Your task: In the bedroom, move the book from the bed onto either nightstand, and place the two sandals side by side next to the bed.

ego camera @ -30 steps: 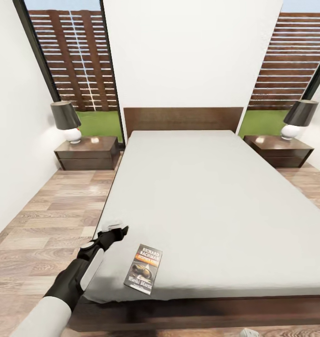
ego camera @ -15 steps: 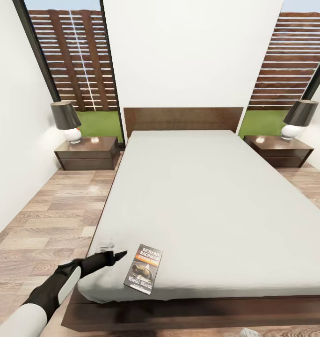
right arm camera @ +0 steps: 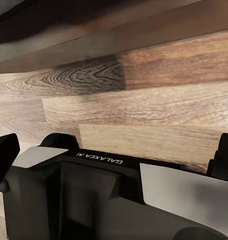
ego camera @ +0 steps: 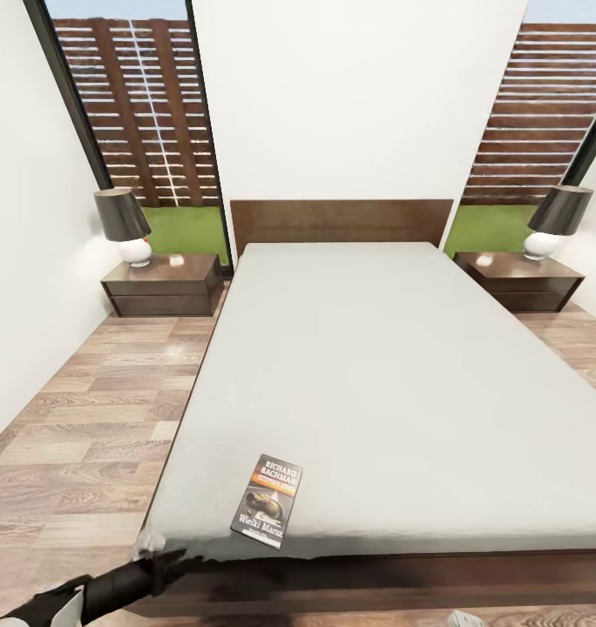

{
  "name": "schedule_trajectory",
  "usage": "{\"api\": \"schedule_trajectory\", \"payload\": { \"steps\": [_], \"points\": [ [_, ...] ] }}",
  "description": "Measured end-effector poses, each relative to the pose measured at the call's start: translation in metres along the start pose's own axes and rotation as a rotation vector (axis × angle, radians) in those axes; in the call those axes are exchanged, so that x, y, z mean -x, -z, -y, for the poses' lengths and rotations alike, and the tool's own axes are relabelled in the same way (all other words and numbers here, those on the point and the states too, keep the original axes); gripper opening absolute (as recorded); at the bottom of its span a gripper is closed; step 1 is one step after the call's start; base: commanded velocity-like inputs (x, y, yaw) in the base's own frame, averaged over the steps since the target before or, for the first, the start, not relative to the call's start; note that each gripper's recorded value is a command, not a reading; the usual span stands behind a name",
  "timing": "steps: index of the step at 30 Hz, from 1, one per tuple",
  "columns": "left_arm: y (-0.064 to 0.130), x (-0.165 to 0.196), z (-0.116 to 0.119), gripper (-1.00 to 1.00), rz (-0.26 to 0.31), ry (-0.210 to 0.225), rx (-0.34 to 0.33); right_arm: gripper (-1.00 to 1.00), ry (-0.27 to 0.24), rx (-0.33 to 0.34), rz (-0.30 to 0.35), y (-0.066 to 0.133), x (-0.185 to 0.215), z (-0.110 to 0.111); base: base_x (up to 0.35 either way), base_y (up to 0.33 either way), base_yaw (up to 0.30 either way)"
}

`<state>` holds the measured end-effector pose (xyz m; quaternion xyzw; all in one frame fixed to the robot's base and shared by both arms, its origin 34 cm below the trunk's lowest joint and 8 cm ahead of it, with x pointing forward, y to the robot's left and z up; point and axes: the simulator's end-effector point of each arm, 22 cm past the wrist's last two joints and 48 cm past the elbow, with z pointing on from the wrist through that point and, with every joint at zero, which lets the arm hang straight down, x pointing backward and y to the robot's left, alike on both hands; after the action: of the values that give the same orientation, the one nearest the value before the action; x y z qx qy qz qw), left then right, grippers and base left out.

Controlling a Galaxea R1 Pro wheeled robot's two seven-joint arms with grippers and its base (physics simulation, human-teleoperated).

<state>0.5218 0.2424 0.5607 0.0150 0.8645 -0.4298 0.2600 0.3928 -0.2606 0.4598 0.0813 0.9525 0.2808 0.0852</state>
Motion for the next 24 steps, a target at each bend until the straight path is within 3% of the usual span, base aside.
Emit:
{"api": "schedule_trajectory", "payload": {
  "steps": [3,6,11,13,15,16,18,21,24],
  "points": [
    [0.011,-0.019,-0.007,1.0,-0.005,-0.003,0.019,1.0,0.0,0.0,0.0,0.0,0.0,0.0,0.0,0.0,0.0],
    [0.025,-0.043,-0.018,1.0,-0.011,0.023,0.065,1.0,0.0,0.0,0.0,0.0,0.0,0.0,0.0,0.0,0.0],
    [0.033,-0.049,-0.064,1.0,0.018,0.048,0.284,1.0,0.003,0.006,-0.006,-0.004,-0.002,-0.006,0.0,0.0,0.0],
    [0.032,-0.051,-0.071,1.0,0.019,0.053,0.327,1.0,0.0,0.066,-0.011,-0.026,-0.009,-0.043,0.0,0.0,0.0],
    [0.03,-0.052,-0.074,1.0,0.019,0.057,0.352,1.0,-0.011,0.177,-0.019,-0.061,-0.021,-0.117,0.0,0.0,0.0],
    [0.03,-0.052,-0.075,1.0,0.019,0.057,0.356,1.0,-0.012,0.198,-0.018,-0.066,-0.022,-0.131,0.0,0.0,0.0],
    [0.029,-0.053,-0.076,1.0,0.019,0.059,0.366,1.0,0.002,0.274,0.016,-0.082,-0.01,-0.184,0.0,0.0,0.0],
    [0.029,-0.053,-0.076,1.0,0.02,0.059,0.367,1.0,0.007,0.301,0.058,-0.084,0.007,-0.201,0.0,0.0,0.0],
    [0.029,-0.053,-0.076,1.0,0.02,0.059,0.365,1.0,-0.072,0.347,0.153,-0.081,0.039,-0.219,0.0,0.0,0.0]
  ]
}}
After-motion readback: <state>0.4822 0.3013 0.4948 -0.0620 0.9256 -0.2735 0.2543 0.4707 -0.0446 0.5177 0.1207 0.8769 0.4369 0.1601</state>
